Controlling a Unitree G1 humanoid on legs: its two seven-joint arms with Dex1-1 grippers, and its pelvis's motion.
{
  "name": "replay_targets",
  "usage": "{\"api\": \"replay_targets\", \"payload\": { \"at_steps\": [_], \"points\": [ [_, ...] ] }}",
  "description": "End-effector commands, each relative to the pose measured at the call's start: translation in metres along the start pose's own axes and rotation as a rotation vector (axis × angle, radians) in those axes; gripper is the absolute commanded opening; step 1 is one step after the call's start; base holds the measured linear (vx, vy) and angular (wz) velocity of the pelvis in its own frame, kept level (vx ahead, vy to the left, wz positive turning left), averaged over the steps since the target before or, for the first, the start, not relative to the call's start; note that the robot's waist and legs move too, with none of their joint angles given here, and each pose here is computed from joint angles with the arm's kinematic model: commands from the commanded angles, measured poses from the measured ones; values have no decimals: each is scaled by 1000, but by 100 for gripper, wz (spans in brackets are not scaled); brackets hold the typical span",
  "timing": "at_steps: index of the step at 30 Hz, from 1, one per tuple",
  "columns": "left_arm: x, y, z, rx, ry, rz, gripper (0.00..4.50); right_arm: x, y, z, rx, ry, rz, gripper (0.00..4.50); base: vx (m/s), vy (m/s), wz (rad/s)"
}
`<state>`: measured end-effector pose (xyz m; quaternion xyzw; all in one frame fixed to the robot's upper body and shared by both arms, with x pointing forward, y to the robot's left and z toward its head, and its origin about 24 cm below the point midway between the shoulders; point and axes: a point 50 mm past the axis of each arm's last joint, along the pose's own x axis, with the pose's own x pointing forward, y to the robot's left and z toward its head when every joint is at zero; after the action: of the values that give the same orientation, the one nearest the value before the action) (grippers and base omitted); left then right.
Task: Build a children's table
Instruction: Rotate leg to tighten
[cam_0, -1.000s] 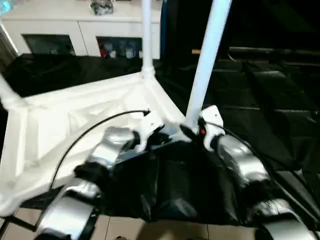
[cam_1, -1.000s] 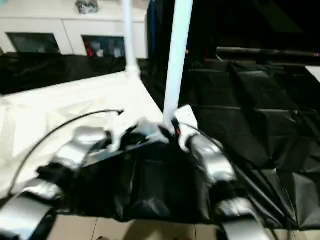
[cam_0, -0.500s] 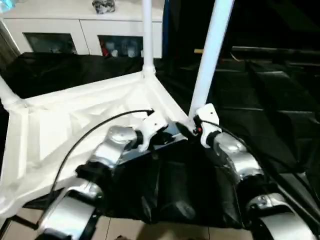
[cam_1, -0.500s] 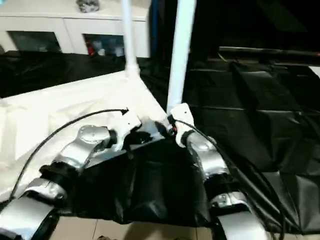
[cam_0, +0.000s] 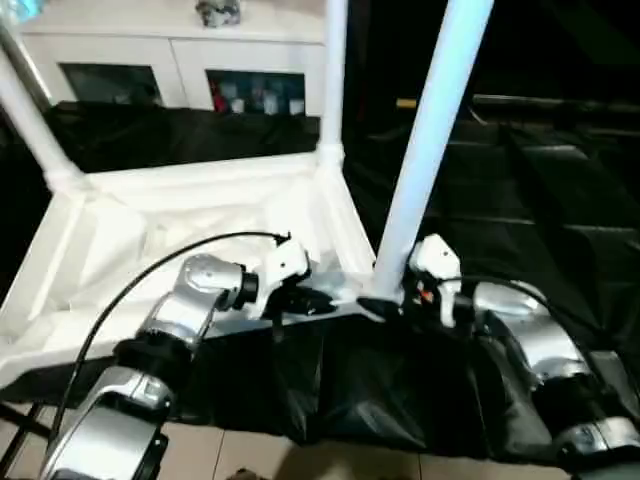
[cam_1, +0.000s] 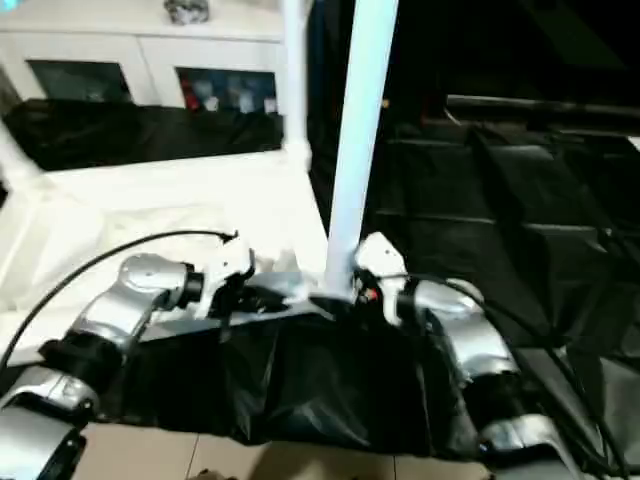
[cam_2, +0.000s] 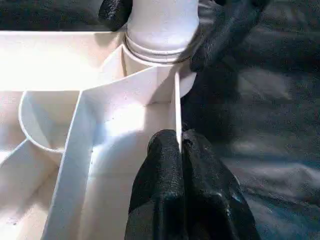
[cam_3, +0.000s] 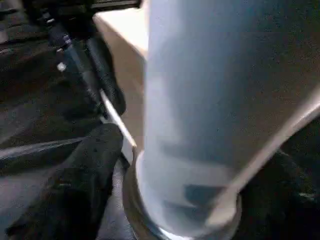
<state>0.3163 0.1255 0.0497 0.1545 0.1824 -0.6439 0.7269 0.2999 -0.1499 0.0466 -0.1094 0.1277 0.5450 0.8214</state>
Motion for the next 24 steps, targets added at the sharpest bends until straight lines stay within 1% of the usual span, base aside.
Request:
{"api": "replay_targets", "payload": {
  "at_steps": [1,2,3,6,8,13,15,17,18,19,20,21,22,23,24],
  "points": [
    [-1,1,21,93,-59,-28,0,5,9,0,2,3,76,324,0,0,0],
    [-1,1,21,91,-56,-33,0,5,10,0,4,7,83,304,0,0,0],
    [-2,1,20,90,-55,-36,0,5,11,0,4,14,94,295,0,0,0],
    [-2,0,20,85,-53,-41,0,6,14,-1,2,21,111,283,0,0,0],
    [-2,0,19,83,-54,-44,0,7,15,-1,9,17,122,264,0,0,0],
    [-2,-1,19,79,-54,-41,0,8,19,-2,22,12,134,256,0,0,0],
    [2,5,20,65,-55,39,0,13,17,-4,39,1,54,256,0,0,0],
    [6,12,22,48,-61,129,0,20,10,-7,47,9,-73,255,0,0,0],
    [9,17,24,35,-62,189,0,25,5,-9,61,17,-164,254,0,0,0],
    [9,17,24,35,-62,189,0,25,5,-9,61,17,-164,254,0,0,0],
    [11,19,26,27,-63,223,0,28,3,-10,74,23,-224,254,0,0,0],
    [18,24,30,3,-69,292,0,38,-3,-12,119,25,-339,254,0,0,0],
    [22,25,32,-9,-73,319,0,42,-5,-12,144,24,-392,252,0,0,0],
    [28,28,36,-30,-75,367,0,51,-8,-11,195,18,-471,251,0,0,0],
    [30,29,37,-35,-75,379,0,53,-9,-10,209,17,-491,250,0,0,0]
  ]
}}
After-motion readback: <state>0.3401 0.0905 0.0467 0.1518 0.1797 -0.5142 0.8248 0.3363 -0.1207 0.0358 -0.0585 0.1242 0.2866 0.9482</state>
